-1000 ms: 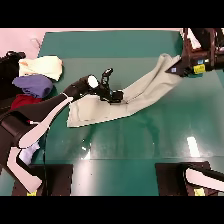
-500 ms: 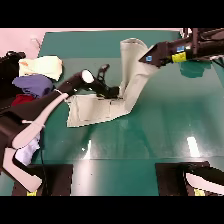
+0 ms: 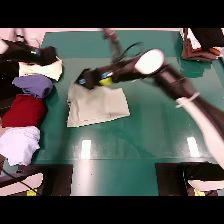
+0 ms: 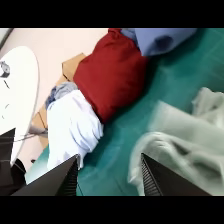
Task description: Fold the shirts.
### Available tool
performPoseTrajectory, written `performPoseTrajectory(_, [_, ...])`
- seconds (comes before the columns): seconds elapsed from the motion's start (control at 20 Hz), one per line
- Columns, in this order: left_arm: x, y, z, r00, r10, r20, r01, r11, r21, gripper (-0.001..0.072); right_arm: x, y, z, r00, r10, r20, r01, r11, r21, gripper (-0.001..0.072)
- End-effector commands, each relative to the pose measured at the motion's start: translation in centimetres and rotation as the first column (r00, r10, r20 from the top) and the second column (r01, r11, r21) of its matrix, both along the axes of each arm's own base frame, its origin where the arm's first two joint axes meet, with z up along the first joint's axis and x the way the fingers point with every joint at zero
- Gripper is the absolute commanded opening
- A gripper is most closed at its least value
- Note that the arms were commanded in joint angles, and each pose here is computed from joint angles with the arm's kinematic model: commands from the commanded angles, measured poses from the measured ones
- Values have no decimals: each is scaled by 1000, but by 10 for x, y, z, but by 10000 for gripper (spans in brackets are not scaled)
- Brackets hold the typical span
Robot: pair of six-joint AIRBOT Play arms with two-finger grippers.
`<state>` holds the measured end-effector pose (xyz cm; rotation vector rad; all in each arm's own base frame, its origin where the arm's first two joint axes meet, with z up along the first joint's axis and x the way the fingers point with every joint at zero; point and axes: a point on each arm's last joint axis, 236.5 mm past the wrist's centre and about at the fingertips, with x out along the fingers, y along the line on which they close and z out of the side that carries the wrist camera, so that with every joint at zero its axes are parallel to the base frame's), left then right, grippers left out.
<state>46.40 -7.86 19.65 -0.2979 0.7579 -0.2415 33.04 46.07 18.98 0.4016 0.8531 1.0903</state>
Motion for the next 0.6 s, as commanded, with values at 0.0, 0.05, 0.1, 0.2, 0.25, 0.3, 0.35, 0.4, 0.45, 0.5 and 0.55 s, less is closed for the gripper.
performPoseTrajectory(0.0, [-22, 44, 36, 995, 72, 69, -76, 996, 53, 25, -8, 53, -30, 1000, -24, -1, 24, 999, 39, 421])
performPoseTrajectory(0.05, [-24, 42, 35, 996, 58, 65, -62, 996, 61, 25, -6, 46, -32, 1000, -15, -1, 15, 1000, 17, 352])
performPoseTrajectory(0.1, [-26, 39, 32, 998, 47, 52, -50, 997, 58, 25, -4, 34, -36, 1000, 0, 7, 0, 1000, -24, 346])
performPoseTrajectory(0.2, [-30, 33, 29, 999, 31, 33, -33, 998, 56, 25, 7, -13, -51, 999, 27, 36, -20, 984, -176, 346])
performPoseTrajectory(0.25, [-30, 30, 29, 999, 22, 31, -23, 998, 54, 25, 15, -42, -62, 1000, 4, 28, 3, 971, -238, 346])
performPoseTrajectory(0.3, [-31, 24, 30, 999, 11, 32, -13, 999, 47, 25, 22, -77, -78, 999, -41, -3, 38, 952, -304, 346])
performPoseTrajectory(0.35, [-31, 19, 30, 999, -2, 36, 1, 999, 48, 25, 27, -114, -96, 996, -87, -35, 68, 926, -372, 347])
performPoseTrajectory(0.4, [-31, 11, 30, 999, -20, 40, 18, 999, 49, 24, 30, -155, -119, 987, -144, -75, 97, 891, -444, 347])
performPoseTrajectory(0.45, [-31, 1, 29, 998, -47, 43, 45, 998, 53, 25, 32, -192, -141, 972, -202, -118, 118, 859, -498, 370])
performPoseTrajectory(0.5, [-30, -10, 28, 997, -70, 44, 68, 996, 52, 25, 33, -225, -163, 945, -273, -183, 141, 840, -525, 501])
performPoseTrajectory(0.55, [-31, -23, 26, 994, -98, 44, 96, 994, 52, 25, 33, -248, -181, 908, -331, -255, 156, 834, -529, 602])
